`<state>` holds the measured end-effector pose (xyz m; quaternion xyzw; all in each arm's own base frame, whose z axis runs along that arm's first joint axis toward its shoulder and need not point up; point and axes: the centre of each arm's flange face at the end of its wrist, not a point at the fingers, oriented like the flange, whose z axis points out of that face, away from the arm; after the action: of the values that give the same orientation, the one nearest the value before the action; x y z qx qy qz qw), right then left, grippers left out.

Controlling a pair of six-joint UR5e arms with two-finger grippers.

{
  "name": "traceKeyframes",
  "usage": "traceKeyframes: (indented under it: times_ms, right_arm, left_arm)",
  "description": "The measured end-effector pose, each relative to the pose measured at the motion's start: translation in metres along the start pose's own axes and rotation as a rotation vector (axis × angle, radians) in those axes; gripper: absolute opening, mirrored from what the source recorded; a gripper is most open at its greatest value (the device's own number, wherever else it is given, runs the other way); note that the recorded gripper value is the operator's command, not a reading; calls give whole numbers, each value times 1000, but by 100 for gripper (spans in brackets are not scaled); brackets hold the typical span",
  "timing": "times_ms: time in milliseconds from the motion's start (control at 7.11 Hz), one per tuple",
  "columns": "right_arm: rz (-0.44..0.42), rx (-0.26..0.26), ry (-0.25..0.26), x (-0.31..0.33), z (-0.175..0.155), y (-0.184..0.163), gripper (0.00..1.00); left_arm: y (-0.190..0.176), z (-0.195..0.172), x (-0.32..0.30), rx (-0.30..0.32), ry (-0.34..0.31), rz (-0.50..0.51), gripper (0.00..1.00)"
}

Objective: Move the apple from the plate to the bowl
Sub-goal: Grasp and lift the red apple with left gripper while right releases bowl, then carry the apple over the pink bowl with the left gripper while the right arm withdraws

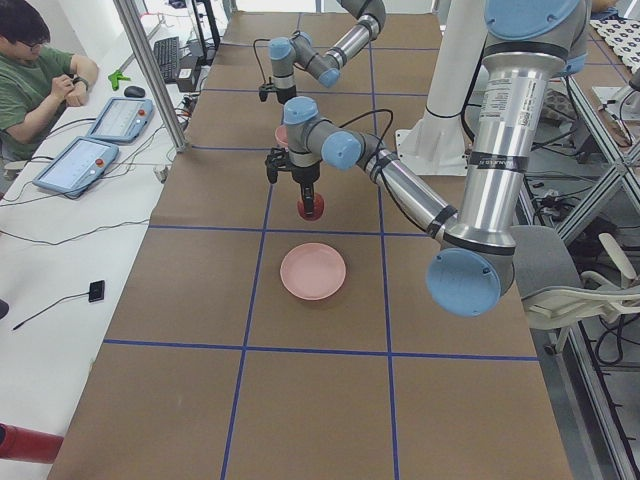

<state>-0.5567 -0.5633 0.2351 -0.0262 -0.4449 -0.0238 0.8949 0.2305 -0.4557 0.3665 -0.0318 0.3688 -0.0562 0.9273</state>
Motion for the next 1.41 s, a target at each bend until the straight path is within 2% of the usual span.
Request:
traceKeyframes:
  times_ms: [141,281,422,703,844,1125,1266,1406]
  right_arm:
    - [-2,4,2,-2,2,1,15]
    - [-4,6,1,-4,3,3,41]
    - [-9,12,-1,-6,5,4,99]
    - [-18,38,-7,-11,4,4,100]
    - [-9,51,-20,-16,-6,1,100]
    - [40,88,-33,-9,-51,-20,100]
    - [22,104,-10,13,-77,-31,100]
    - [-56,116,28,44,-102,-35,100]
  left_arm:
    - [-1,0,3,-5,4,-1,0]
    - [-2,0,5,-7,5,-2,0]
    - [-2,0,5,-8,5,-3,0]
    - [-9,-2,18,-1,15,-5,0]
    - [-18,-7,36,8,30,-20,0]
    - [-26,-21,102,18,86,-78,0]
    - [-22,-22,144,6,111,-104,0]
    - [-20,-21,191,-12,131,-138,0]
